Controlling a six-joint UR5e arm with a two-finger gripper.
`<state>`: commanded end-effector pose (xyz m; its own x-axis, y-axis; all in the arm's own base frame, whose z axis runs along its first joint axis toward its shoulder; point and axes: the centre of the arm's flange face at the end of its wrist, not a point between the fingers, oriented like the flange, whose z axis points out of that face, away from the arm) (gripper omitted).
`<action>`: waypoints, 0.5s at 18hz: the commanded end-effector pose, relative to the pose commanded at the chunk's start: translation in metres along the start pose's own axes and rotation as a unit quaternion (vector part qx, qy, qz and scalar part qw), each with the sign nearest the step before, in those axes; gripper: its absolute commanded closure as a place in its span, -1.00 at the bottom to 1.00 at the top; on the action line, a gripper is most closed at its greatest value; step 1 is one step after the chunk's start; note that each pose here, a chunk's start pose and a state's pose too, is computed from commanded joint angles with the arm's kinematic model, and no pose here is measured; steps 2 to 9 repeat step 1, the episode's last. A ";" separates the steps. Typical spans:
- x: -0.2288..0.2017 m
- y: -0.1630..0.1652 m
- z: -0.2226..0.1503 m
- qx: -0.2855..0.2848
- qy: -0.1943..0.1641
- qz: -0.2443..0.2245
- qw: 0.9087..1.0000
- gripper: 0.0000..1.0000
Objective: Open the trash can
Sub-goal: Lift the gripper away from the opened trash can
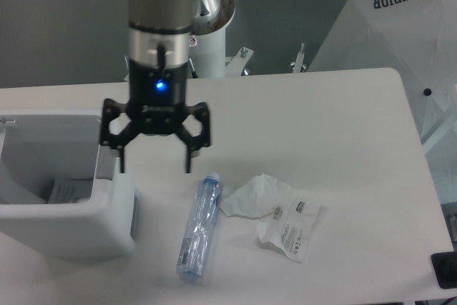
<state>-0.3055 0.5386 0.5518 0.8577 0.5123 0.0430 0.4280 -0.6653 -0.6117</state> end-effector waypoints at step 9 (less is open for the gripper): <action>-0.009 0.001 0.000 -0.004 -0.008 0.018 1.000 -1.00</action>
